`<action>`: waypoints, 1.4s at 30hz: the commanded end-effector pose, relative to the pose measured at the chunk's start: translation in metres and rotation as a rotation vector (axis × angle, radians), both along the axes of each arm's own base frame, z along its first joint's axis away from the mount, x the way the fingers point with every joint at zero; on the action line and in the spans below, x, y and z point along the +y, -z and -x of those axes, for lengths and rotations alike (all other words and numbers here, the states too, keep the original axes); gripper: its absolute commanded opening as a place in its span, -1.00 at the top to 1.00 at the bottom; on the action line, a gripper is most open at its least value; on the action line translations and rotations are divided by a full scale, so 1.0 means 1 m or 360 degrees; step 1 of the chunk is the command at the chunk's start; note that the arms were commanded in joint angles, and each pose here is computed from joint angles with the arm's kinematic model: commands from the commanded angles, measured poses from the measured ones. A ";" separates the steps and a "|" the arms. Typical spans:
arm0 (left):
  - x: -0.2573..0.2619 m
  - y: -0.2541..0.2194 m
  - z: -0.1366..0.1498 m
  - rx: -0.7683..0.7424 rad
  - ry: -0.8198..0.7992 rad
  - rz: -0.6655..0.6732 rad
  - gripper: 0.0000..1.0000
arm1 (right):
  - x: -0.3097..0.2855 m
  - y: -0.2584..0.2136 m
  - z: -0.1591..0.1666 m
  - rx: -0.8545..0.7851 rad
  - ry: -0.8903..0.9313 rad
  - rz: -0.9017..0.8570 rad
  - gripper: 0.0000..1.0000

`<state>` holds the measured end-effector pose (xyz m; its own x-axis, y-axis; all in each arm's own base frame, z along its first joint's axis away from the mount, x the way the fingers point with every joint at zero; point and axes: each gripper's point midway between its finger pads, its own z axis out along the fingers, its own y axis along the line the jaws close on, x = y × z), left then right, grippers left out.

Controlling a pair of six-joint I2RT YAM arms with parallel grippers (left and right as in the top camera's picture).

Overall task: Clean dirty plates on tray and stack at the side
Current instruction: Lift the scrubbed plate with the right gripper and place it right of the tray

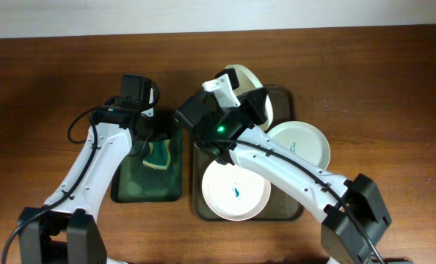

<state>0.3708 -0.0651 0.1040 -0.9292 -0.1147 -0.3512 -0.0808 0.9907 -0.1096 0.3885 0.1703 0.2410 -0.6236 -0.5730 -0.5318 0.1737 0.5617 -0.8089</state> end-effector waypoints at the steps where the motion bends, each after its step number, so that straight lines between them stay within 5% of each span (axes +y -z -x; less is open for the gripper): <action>1: 0.000 -0.014 -0.005 -0.0063 0.0002 0.0020 -0.87 | -0.002 -0.021 0.005 -0.0102 0.0013 -0.0010 0.92; 21: 0.000 -0.014 -0.005 -0.0063 0.0002 0.0019 -0.89 | -0.009 0.000 -0.008 0.0033 0.0006 -0.0188 0.92; 23: 0.000 -0.014 -0.005 -0.0063 0.0002 0.0019 -0.89 | -0.018 0.020 -0.016 0.0161 0.0019 -0.0405 0.92; 26: 0.000 -0.014 -0.005 -0.0062 0.0002 0.0019 -0.89 | -0.032 0.054 -0.025 0.0600 -0.0065 -0.1238 0.92; 30: 0.000 -0.014 -0.005 -0.0062 0.0002 0.0019 -0.94 | -0.180 0.037 -0.037 0.0515 0.0201 -0.2243 0.92; 32: 0.000 -0.014 -0.005 -0.0061 0.0002 0.0020 -0.94 | -0.307 0.071 -0.002 0.0342 0.0753 -0.2420 0.92; 35: 0.000 -0.013 -0.004 -0.0057 0.0002 0.0019 -0.95 | -0.384 0.121 0.048 0.0273 0.1213 -0.2525 0.92; 37: 0.000 -0.013 -0.004 -0.0056 0.0002 0.0020 -0.95 | -0.387 0.178 0.087 0.0406 0.1471 -0.2586 0.91; 41: 0.000 -0.013 -0.004 -0.0055 0.0004 0.0023 -0.95 | -0.351 0.223 0.108 0.0644 0.1545 -0.2455 0.92; 42: 0.000 -0.013 -0.004 -0.0055 0.0004 0.0023 -0.95 | -0.347 0.222 0.105 0.0648 0.1537 -0.2450 0.56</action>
<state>0.3707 -0.0653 0.1041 -0.9295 -0.1146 -0.3507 -0.0806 0.9906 -0.1102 0.2821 -0.1833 0.0221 -0.5854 0.8069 0.0795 0.7998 0.5586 0.2197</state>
